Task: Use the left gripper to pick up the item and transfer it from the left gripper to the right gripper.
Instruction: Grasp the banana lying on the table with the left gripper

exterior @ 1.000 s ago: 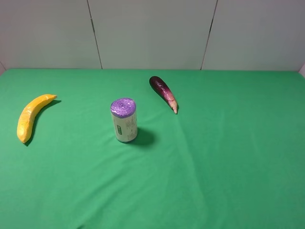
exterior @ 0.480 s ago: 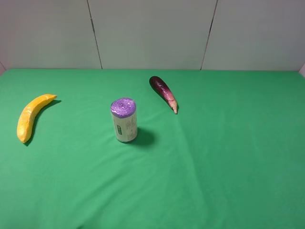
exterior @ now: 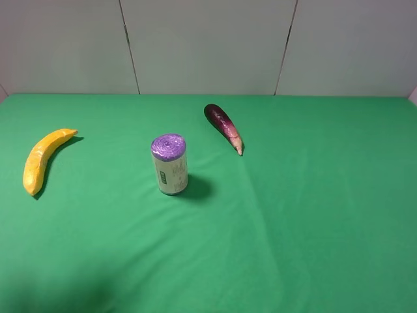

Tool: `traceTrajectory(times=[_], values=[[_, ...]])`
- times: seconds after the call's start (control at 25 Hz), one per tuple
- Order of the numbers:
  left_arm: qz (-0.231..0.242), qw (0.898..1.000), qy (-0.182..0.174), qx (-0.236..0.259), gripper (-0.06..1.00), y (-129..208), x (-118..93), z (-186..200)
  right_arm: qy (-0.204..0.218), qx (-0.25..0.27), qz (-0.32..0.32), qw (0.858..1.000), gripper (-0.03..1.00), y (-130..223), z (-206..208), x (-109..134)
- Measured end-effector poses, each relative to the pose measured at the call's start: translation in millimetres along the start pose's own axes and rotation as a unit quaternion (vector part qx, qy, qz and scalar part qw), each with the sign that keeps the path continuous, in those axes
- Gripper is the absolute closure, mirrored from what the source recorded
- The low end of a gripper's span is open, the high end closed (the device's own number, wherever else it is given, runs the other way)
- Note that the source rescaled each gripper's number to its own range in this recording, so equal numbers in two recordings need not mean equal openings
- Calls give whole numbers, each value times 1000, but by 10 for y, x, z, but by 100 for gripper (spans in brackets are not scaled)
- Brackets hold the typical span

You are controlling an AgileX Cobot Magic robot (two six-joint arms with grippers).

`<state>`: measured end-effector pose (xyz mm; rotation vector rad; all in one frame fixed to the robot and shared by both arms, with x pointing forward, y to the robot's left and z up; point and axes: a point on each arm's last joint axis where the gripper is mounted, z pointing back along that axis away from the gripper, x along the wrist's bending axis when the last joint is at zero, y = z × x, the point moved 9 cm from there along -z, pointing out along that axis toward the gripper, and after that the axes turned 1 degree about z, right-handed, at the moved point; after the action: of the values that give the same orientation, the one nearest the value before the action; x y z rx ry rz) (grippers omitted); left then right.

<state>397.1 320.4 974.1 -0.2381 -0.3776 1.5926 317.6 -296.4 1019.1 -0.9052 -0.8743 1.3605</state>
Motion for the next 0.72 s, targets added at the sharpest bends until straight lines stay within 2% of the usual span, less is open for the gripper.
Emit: traceTrajectory(times=[0.2,0.36,0.72], values=[[-5,999,-17,43,-4,-105,36,-269,0,0,0,1000,-3,0,0,0],[-7,998,-31,59,-5,-225,66,-507,0,0,0,1000,-3,0,0,0],[-17,994,-29,102,-5,-413,2,-1129,0,0,0,1000,-3,0,0,0]])
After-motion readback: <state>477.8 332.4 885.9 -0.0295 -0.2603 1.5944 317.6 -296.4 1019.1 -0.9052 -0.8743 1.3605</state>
